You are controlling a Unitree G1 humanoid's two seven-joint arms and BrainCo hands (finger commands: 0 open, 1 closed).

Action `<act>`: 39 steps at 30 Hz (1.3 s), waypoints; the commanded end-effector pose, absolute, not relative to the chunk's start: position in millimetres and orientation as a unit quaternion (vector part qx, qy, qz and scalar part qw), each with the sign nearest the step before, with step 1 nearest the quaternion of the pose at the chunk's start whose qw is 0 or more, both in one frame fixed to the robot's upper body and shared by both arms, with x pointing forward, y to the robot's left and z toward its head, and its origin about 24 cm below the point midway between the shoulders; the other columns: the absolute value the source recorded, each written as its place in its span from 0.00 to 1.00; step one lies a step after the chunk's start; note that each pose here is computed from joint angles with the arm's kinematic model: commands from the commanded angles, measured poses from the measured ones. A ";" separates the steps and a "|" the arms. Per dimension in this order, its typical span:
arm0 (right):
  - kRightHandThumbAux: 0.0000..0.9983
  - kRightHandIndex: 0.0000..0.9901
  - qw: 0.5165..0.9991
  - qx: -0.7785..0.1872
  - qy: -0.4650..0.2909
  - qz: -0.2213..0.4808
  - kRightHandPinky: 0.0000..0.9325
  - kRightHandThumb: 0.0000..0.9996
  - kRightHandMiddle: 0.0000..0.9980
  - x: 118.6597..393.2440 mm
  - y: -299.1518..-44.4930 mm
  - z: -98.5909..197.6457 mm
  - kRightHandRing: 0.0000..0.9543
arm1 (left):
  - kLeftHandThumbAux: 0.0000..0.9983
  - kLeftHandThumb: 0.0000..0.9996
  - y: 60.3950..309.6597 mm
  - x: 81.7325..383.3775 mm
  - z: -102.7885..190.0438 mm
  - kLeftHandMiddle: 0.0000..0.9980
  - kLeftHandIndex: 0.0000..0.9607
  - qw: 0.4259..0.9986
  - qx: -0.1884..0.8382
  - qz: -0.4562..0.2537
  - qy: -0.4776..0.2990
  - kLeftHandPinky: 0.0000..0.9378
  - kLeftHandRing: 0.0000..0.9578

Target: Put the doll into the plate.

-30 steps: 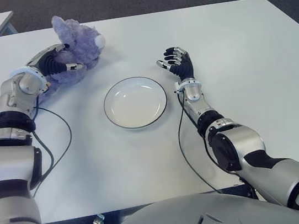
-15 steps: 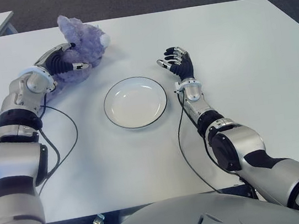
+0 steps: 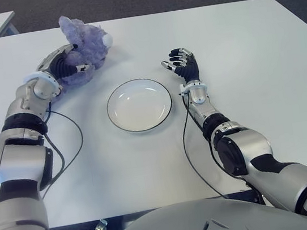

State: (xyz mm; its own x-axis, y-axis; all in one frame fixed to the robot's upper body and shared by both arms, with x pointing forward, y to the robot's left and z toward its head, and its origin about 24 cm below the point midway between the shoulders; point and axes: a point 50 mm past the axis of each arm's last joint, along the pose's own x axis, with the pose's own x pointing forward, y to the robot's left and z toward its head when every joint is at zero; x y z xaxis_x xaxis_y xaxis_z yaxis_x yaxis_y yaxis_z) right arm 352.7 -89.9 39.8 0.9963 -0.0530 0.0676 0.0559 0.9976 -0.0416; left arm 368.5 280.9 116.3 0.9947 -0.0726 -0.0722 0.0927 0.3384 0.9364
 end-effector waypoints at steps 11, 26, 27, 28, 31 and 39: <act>0.89 0.33 0.984 -0.018 0.173 -0.031 0.34 0.12 0.36 286.7 -99.4 -57.1 0.37 | 0.68 0.73 270.8 339.7 35.1 0.47 0.45 0.787 0.613 -0.028 0.066 0.53 0.53; 0.89 0.32 0.984 -0.005 0.176 -0.035 0.35 0.13 0.36 287.1 -102.8 -57.5 0.37 | 0.69 0.75 275.2 323.5 12.5 0.68 0.46 0.762 0.643 0.004 0.084 0.67 0.70; 0.88 0.32 0.984 -0.005 0.176 -0.036 0.36 0.13 0.36 287.2 -103.0 -57.6 0.37 | 0.69 0.75 275.1 323.0 11.8 0.70 0.46 0.758 0.646 0.004 0.084 0.68 0.71; 0.88 0.32 0.984 -0.004 0.176 -0.036 0.36 0.13 0.36 287.2 -103.1 -57.5 0.37 | 0.69 0.75 275.3 322.3 10.7 0.70 0.46 0.753 0.653 0.002 0.085 0.68 0.72; 0.88 0.33 0.984 -0.002 0.176 -0.037 0.34 0.13 0.36 287.3 -103.5 -57.4 0.37 | 0.69 0.75 276.0 320.4 8.0 0.74 0.46 0.738 0.669 -0.002 0.089 0.70 0.74; 0.88 0.34 0.984 -0.004 0.176 -0.037 0.36 0.15 0.36 287.3 -104.2 -57.6 0.36 | 0.70 0.75 279.8 319.7 7.6 0.79 0.46 0.705 0.702 -0.021 0.097 0.76 0.81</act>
State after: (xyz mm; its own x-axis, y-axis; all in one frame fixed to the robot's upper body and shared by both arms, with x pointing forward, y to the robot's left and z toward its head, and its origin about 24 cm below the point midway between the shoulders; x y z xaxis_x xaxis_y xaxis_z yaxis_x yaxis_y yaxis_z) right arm 353.3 -92.4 39.5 0.9977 -0.0267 0.0629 0.0275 0.9995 -0.0120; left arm 356.2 275.3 73.1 0.9855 0.1038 0.1339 -0.1480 0.1429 0.9786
